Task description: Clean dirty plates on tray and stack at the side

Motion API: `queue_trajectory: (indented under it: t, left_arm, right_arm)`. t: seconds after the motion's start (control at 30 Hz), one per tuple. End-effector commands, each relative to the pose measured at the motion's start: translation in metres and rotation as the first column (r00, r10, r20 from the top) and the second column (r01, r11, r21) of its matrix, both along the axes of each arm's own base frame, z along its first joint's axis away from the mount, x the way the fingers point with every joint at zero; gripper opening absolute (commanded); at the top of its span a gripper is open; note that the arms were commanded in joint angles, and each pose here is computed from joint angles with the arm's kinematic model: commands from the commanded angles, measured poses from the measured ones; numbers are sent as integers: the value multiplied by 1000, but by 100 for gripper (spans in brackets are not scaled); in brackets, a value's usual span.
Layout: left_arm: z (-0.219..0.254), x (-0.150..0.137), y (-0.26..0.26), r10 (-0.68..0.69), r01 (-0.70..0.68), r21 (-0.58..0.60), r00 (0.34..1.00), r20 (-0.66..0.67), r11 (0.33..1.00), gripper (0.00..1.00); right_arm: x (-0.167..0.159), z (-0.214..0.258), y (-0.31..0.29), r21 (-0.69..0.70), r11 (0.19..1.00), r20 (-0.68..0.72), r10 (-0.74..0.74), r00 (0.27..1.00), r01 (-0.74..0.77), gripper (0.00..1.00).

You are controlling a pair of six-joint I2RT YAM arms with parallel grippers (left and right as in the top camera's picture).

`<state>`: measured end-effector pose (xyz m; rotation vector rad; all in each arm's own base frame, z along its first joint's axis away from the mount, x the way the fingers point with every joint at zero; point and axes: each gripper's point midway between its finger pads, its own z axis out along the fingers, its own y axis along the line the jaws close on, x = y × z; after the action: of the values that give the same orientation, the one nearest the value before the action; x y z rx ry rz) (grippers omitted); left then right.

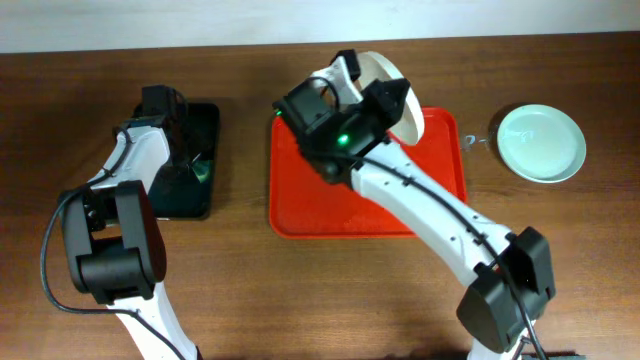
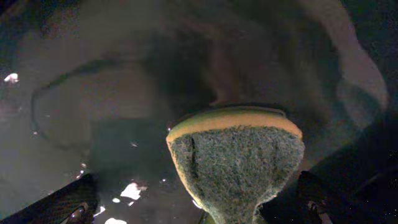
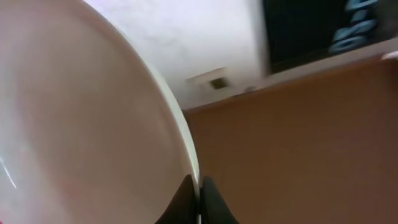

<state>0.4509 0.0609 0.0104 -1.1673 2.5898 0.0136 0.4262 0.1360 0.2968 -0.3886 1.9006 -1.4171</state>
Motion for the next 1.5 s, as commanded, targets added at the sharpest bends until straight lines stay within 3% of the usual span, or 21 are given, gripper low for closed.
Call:
queue_trajectory:
  t: [0.0,0.07,0.17,0.27,0.33,0.43,0.5,0.63,0.77,0.9,0.97,1.03,1.2,1.23,1.33,1.37,1.47]
  left_arm:
    - [13,8,5,3,-3,13,999,34,1000,99]
    - [13,8,5,3,-3,13,999,34,1000,99]
    - [13,8,5,3,-3,13,999,34,1000,99]
    - [13,8,5,3,-3,13,999,34,1000,99]
    - [13,8,5,3,-3,13,999,34,1000,99]
    - [13,8,5,3,-3,13,999,34,1000,99]
    - [13,8,5,3,-3,13,999,34,1000,99]
    - [13,8,5,3,-3,13,999,34,1000,99]
    - [13,8,5,3,-3,13,999,34,1000,99]
    - [13,8,5,3,-3,13,999,34,1000,99]
    - [13,8,5,3,-3,13,999,34,1000,99]
    - [13,8,5,3,-3,13,999,34,1000,99]
    - [13,8,5,3,-3,13,999,34,1000,99]
    - [13,8,5,3,-3,13,999,34,1000,99]
    - [13,8,5,3,-3,13,999,34,1000,99]
    - [13,8,5,3,-3,13,999,34,1000,99]
    - [13,8,5,3,-3,13,999,34,1000,99]
  right_arm:
    - [-5,19,-5,-62,998,10,-23,1000,24,4]
    - [10,-8,-5,66,997,-91,54,994,-49,4]
    - [30,-63,-8,417,905,-209,185,960,-84,4]
    - [40,-108,-39,776,627,-268,222,938,73,4]
    - [45,-122,-84,936,293,-270,249,930,193,4]
    - [46,-124,-171,974,-9,-223,171,960,228,4]
    - [33,-136,-243,957,-124,-268,-27,963,263,4]
    - [-16,-173,-362,906,-329,-380,-353,855,266,4]
    - [-36,-206,-397,891,-360,-418,-420,806,275,4]
    - [-45,-227,-409,885,-302,-462,-473,751,354,7]
    - [-40,-226,-404,887,-302,-457,-459,762,351,29]
    - [-36,-225,-395,885,-304,-458,-436,775,352,62]
    - [-17,-193,-337,894,-256,-439,-334,834,367,96]
    - [-11,-187,-321,899,-228,-429,-294,854,373,100]
    - [10,-178,-239,910,-73,-412,-55,909,408,99]
    - [16,-183,-203,908,9,-419,51,906,419,99]
    - [26,-193,-158,893,153,-441,106,891,424,99]
